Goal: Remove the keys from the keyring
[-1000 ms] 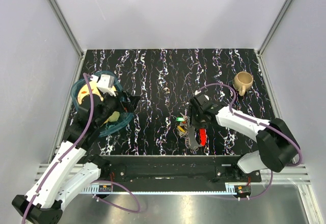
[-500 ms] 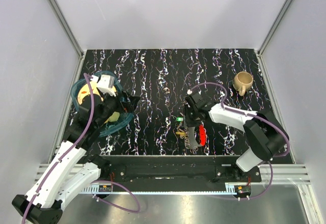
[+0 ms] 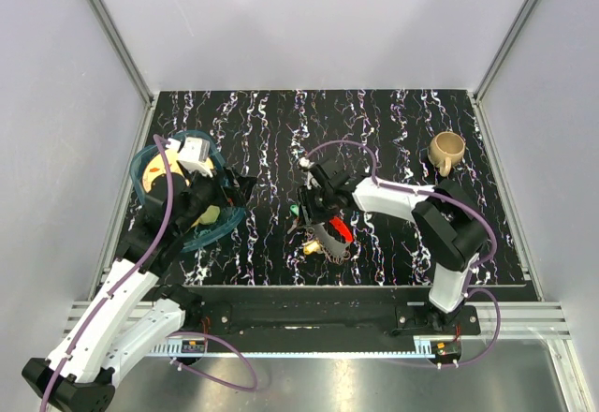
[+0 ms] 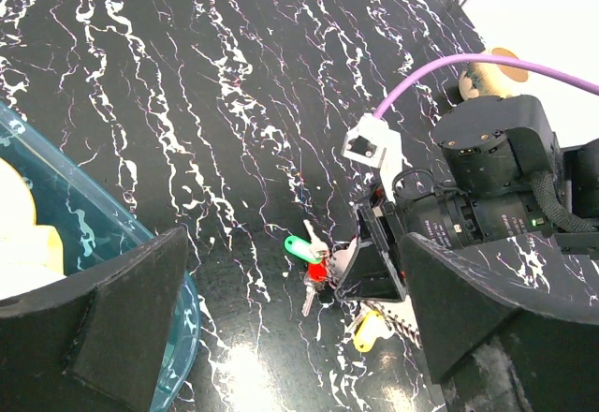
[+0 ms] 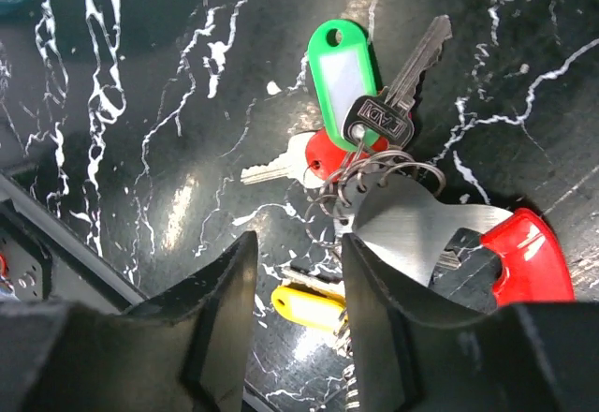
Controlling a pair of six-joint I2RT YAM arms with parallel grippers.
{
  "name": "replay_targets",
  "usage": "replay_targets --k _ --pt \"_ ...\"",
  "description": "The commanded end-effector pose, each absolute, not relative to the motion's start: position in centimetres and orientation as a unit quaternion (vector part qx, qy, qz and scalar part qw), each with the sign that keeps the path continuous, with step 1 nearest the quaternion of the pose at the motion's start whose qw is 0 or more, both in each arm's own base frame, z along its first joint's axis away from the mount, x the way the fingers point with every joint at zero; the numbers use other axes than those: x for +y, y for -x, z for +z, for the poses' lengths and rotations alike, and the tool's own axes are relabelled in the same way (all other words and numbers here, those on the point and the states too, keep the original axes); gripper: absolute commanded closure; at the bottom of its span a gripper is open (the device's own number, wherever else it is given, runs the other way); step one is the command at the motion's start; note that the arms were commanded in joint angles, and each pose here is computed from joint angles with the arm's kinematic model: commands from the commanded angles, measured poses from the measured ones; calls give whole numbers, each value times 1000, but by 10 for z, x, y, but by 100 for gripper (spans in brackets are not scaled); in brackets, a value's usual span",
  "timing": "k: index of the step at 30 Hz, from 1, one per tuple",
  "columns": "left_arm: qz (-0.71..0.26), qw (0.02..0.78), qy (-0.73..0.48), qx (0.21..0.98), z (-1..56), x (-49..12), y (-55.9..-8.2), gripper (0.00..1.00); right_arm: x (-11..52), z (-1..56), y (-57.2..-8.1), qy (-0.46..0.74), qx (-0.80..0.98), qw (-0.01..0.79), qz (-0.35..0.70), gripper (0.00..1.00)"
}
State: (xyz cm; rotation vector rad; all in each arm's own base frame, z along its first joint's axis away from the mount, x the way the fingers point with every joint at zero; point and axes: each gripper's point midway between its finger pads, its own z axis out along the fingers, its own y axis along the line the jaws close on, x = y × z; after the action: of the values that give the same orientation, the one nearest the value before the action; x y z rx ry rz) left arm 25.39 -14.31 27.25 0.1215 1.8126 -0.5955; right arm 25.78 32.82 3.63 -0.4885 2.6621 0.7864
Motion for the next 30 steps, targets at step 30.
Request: replay_targets --k 30 --pt "-264 576 -57 772 272 -148 -256 1 229 29 -257 237 957 144 84 44"
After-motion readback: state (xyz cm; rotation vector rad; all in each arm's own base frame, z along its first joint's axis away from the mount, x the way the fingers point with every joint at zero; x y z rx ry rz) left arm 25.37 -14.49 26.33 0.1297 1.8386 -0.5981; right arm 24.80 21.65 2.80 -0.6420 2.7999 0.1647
